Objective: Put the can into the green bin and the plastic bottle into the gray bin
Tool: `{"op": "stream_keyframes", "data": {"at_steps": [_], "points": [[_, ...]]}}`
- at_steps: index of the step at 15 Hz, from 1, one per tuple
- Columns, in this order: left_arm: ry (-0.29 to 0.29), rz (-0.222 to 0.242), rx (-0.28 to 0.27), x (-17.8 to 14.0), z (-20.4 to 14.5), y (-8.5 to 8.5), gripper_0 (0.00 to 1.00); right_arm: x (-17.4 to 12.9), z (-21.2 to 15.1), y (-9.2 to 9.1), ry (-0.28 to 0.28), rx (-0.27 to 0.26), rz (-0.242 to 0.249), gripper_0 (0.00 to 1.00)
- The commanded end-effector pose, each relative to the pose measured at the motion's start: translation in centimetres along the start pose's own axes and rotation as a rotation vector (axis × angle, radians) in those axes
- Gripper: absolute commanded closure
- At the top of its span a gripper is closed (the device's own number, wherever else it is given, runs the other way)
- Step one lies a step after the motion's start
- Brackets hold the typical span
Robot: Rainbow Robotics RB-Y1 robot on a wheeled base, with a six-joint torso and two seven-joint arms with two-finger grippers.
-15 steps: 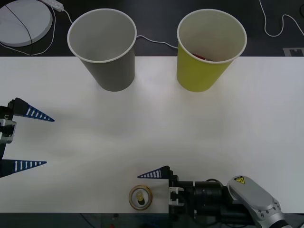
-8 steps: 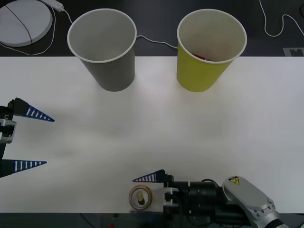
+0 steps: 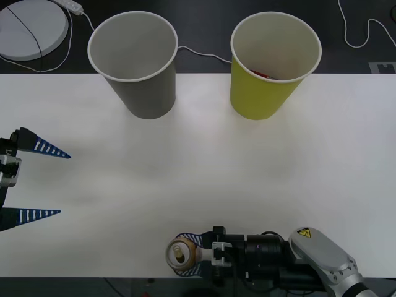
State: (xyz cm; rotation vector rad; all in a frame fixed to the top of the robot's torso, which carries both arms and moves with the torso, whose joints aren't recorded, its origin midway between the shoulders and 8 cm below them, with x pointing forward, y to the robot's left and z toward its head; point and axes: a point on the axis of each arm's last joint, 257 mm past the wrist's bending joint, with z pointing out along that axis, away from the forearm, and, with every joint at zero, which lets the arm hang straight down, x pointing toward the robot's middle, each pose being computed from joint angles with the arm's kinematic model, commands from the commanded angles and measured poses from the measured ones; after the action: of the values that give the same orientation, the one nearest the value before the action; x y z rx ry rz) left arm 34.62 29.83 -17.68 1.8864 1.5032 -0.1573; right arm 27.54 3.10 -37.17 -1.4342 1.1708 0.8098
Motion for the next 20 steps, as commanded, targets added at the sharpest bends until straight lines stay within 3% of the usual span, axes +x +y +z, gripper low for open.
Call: {"op": "stream_keyframes", "data": {"at_steps": [1, 3, 6, 9, 12, 20], "points": [[0.0, 0.0, 0.0, 0.0, 0.0, 0.0, 0.0, -0.2, -0.4, -0.9, 0.002, 0.002, -0.006, 1.0], [0.0, 0.0, 0.0, 0.0, 0.0, 0.0, 0.0, -1.1, -1.1, -1.5, 0.009, -0.006, 0.01, 1.0], [0.0, 0.0, 0.0, 0.0, 0.0, 0.0, 0.0, -2.5, -3.0, -2.8, 0.065, -0.01, 0.038, 1.0], [0.0, 0.0, 0.0, 0.0, 0.0, 0.0, 0.0, -4.0, -5.7, -4.8, 0.164, 0.01, 0.076, 1.0], [0.0, 0.0, 0.0, 0.0, 0.0, 0.0, 0.0, -5.5, -8.2, -6.5, 0.248, 0.061, 0.127, 1.0], [0.0, 0.0, 0.0, 0.0, 0.0, 0.0, 0.0, -11.0, -15.2, -9.8, 0.41, 0.174, 0.356, 1.0]]}}
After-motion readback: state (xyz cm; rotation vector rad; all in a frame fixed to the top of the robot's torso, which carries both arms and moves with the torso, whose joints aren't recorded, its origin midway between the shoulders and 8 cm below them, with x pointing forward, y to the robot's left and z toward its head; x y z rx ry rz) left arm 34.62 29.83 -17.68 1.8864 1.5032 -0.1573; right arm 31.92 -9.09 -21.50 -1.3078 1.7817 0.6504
